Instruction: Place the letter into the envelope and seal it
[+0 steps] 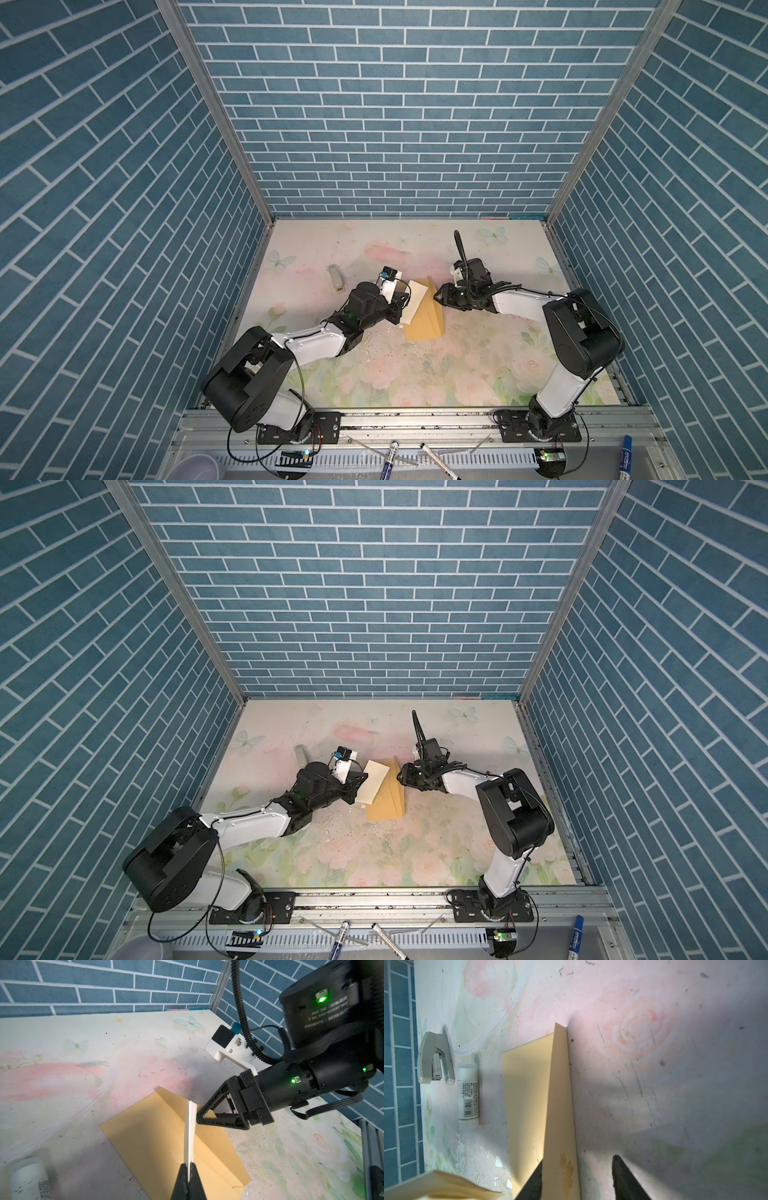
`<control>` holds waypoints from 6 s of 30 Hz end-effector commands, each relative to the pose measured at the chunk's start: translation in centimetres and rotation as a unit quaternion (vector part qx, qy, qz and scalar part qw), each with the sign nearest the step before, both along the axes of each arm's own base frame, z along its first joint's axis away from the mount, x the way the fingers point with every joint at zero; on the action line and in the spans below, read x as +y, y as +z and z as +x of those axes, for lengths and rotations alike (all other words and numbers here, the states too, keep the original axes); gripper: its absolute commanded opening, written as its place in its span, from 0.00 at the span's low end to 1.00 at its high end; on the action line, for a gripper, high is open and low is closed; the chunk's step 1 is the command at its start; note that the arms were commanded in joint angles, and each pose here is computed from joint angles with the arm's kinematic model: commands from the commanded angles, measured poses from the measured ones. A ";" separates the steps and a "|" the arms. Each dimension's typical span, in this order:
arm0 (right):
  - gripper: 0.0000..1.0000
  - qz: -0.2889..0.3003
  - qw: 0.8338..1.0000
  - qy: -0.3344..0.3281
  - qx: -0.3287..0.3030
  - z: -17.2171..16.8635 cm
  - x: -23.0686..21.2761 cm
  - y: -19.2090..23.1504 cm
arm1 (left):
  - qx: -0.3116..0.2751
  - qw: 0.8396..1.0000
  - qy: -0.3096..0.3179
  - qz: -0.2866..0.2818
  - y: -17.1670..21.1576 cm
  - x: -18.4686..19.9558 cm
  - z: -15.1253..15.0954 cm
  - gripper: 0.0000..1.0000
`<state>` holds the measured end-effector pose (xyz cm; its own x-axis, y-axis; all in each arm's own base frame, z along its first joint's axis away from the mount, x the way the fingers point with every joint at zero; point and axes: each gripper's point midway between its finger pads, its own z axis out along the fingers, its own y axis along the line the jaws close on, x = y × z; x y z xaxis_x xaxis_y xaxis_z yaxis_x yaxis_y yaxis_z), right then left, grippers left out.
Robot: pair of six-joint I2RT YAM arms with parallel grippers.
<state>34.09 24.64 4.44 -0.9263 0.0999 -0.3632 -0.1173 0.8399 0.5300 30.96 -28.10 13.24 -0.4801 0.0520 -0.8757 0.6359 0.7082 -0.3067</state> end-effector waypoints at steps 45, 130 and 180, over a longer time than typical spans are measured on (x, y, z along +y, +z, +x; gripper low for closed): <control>0.57 -0.276 0.959 0.057 -0.025 1.0 -4.2 -1.6 | 0.021 0.999 0.018 0.046 -2.3 -0.1 1.3 0.00; 0.00 0.352 0.887 0.174 -0.244 -4.4 7.1 24.1 | 0.070 0.947 0.010 -0.314 14.0 1.8 2.1 0.02; 0.00 -0.012 0.979 -0.079 -0.190 2.7 -2.3 4.9 | 0.253 0.961 0.095 -0.057 -5.2 -1.5 -1.5 0.84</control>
<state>36.66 23.00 10.40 -0.6990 0.1857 -0.6906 -0.2142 0.8670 0.4499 28.96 -28.94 7.60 -0.8438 -0.1538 -0.5141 0.2403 0.7484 -0.6182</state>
